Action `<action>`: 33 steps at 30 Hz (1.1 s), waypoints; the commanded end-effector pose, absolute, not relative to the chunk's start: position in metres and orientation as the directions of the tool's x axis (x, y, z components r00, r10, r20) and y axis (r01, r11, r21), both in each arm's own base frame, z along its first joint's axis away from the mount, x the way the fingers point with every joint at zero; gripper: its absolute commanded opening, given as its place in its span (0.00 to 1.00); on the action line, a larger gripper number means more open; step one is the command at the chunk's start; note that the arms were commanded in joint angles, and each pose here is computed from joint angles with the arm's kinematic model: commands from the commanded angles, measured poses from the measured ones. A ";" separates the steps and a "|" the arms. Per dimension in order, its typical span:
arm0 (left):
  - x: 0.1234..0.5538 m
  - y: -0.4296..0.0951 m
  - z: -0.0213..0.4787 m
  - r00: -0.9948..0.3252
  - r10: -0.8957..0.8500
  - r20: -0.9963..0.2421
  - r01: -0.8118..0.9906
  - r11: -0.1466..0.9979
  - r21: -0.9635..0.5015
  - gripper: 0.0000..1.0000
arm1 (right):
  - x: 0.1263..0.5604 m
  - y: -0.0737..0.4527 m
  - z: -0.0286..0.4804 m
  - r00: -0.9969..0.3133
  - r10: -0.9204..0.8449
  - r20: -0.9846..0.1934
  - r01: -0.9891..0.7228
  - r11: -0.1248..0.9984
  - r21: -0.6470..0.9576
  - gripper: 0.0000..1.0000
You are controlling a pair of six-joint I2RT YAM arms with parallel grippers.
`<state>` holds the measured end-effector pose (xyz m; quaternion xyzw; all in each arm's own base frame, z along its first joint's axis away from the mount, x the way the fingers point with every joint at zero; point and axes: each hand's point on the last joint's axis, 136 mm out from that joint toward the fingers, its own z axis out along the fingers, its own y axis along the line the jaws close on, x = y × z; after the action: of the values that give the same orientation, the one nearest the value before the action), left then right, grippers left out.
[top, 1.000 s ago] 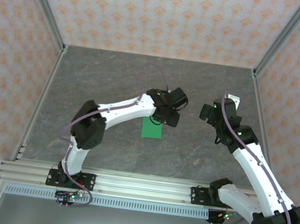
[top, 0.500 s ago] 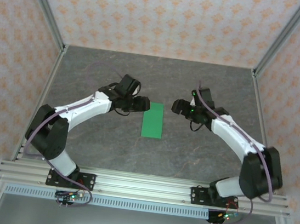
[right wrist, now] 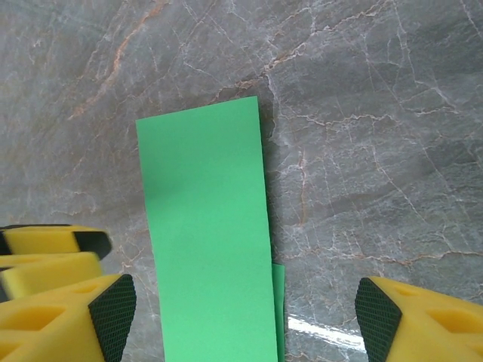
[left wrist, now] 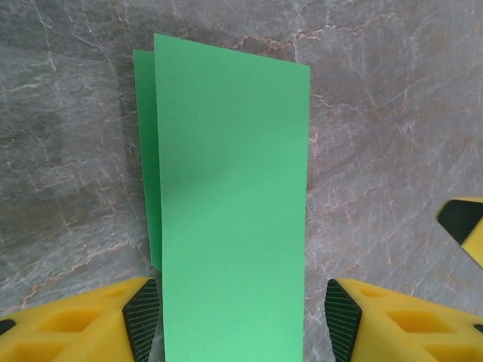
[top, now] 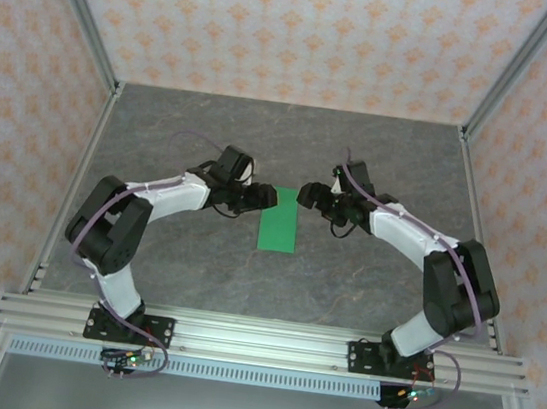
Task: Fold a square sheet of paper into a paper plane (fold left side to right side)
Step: Third fold the triangle at the center of the table.
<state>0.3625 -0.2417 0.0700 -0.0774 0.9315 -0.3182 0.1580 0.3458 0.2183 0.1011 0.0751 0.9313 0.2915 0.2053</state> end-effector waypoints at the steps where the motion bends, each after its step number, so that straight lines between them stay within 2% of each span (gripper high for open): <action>1: 0.366 -0.248 0.068 -0.940 -0.249 -0.231 -0.041 0.757 -0.652 0.63 | 0.344 0.219 0.116 -0.889 0.271 -0.370 -0.001 0.805 0.593 0.80; 21: 0.339 -0.247 0.034 -0.969 -0.225 -0.106 -0.105 0.757 -0.645 0.54 | 0.342 0.216 0.112 -0.893 0.254 -0.372 -0.005 0.821 0.572 0.80; 33: 0.321 -0.250 0.028 -0.977 -0.203 -0.068 -0.114 0.764 -0.635 0.54 | 0.343 0.216 0.113 -0.894 0.246 -0.375 -0.011 0.823 0.567 0.80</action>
<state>0.3376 -0.2469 0.0311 -0.0845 0.9344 -0.3343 0.0897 0.3438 0.2172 0.1073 0.0728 0.9286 0.2952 0.2126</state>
